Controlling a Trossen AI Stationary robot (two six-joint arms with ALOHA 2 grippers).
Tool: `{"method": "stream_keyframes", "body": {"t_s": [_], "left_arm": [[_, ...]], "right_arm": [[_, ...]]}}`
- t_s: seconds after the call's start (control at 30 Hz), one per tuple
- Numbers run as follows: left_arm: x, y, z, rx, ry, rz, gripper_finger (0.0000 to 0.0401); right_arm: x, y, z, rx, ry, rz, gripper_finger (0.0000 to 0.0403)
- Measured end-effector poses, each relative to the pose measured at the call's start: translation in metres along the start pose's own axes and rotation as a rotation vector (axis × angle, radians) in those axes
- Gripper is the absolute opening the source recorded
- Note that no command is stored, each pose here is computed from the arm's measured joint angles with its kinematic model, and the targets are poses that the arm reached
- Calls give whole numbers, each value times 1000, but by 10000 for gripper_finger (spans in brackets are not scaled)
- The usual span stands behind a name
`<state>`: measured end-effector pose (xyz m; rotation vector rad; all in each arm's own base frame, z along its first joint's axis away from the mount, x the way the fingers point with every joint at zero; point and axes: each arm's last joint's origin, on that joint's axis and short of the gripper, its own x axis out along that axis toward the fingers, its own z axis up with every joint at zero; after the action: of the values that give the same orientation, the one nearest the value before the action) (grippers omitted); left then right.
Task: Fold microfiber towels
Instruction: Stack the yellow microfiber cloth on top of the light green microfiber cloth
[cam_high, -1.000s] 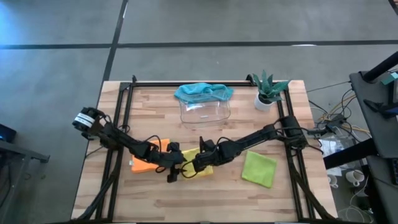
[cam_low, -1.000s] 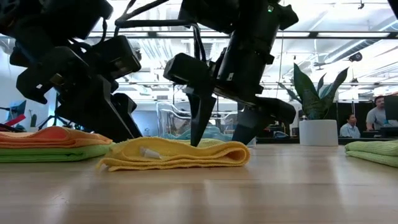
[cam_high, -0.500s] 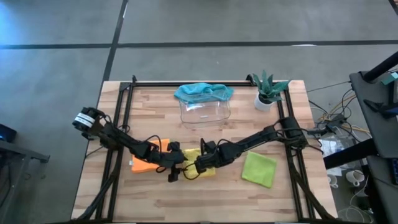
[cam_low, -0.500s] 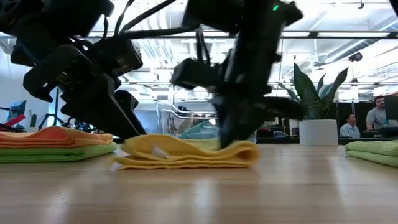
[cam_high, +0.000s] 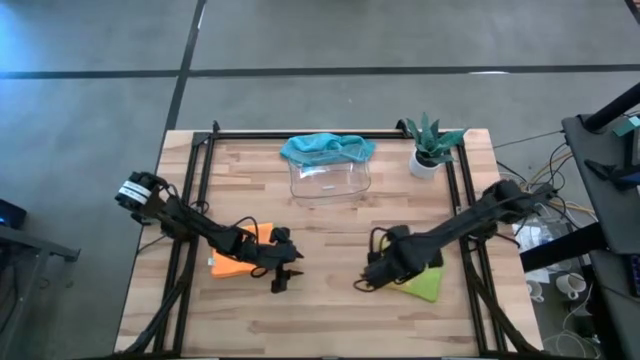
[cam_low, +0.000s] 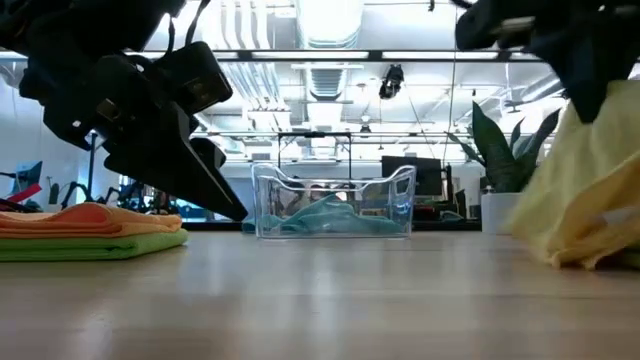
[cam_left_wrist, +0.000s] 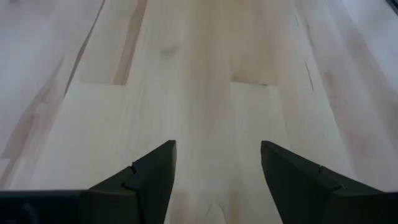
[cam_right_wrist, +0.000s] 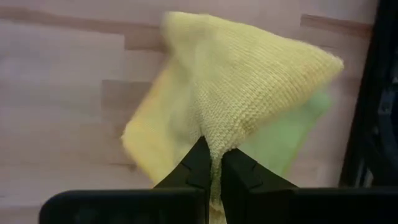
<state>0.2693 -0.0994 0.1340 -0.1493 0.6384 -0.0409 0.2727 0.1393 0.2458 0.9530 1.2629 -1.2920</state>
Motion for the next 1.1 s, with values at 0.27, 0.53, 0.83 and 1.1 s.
{"method": "stream_keyframes", "body": {"t_s": [0.27,0.53,0.83,1.1], "left_arm": [[0,0,0,-2,-3,-2,219],[0,0,0,-5,-3,-1,219],[0,0,1,-4,-4,-2,219],[0,-1,2,-6,-22,-9,219]], "right_arm": [[-12,-17,-7,-1,45,5,13],[12,-27,-10,22,51,-114,13],[8,-28,-6,81,5,-20,13],[-12,-37,2,154,-60,68,13]]}}
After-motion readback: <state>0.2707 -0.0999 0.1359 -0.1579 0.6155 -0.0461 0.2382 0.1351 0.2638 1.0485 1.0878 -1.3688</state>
